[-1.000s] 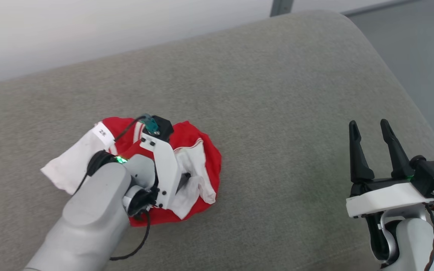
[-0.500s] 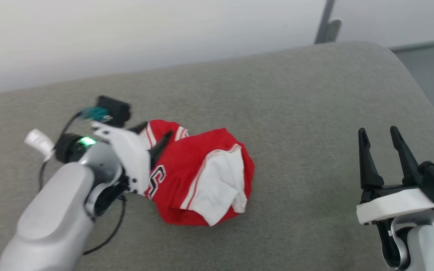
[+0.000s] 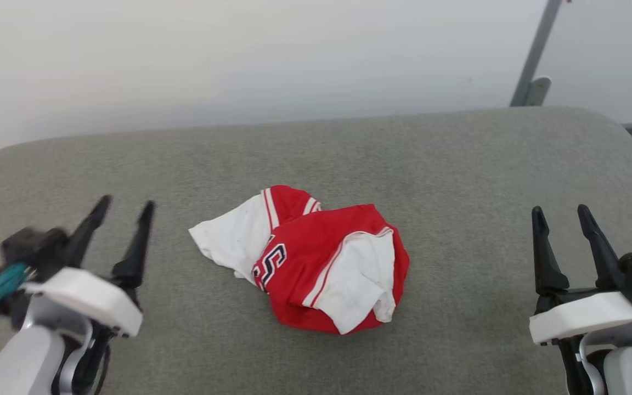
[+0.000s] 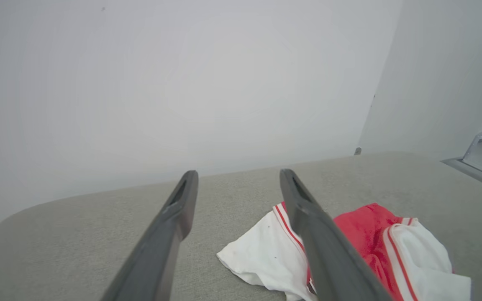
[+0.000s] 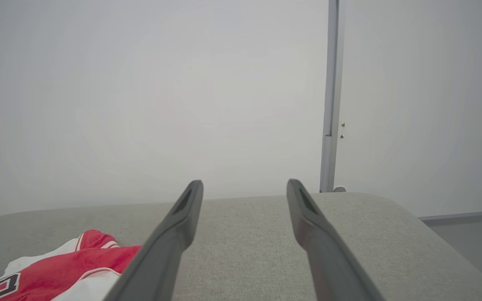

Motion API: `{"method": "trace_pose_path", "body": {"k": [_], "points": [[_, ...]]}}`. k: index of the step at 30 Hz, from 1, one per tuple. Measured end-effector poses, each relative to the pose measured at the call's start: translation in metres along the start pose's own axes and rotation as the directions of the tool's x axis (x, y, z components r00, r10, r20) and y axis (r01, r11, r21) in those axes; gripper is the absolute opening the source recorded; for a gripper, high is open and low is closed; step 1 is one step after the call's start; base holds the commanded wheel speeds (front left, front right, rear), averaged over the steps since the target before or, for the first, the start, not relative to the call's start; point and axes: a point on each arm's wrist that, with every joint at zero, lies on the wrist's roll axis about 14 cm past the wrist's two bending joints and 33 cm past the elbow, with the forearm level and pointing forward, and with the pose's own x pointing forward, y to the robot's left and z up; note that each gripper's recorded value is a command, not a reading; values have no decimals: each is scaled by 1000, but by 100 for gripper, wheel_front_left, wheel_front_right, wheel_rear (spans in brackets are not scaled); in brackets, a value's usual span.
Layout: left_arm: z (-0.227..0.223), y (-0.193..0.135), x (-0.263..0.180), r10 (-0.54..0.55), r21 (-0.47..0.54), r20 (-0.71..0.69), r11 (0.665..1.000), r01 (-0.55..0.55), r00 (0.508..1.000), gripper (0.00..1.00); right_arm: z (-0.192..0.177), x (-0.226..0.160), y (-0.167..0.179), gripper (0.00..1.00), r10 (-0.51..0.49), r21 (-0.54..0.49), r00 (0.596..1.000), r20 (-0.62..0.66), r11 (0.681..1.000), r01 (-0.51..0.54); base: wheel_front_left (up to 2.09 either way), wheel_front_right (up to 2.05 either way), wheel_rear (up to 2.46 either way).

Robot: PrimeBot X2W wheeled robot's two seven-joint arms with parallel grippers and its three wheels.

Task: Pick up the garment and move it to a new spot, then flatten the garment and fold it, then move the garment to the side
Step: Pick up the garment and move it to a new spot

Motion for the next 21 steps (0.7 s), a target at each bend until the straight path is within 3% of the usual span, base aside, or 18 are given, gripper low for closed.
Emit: {"method": "trace_pose_path", "body": {"k": [10,21], "points": [[-14,40,-65,191,-24,27,981,-190,981,100,-1,4,13,100,38,5,999,0,999,-38,0,0,0],[-40,59,-111,304,-73,-22,950,-305,952,100,-5,3,18,100,53,5,999,-10,999,-53,0,0,0]]}}
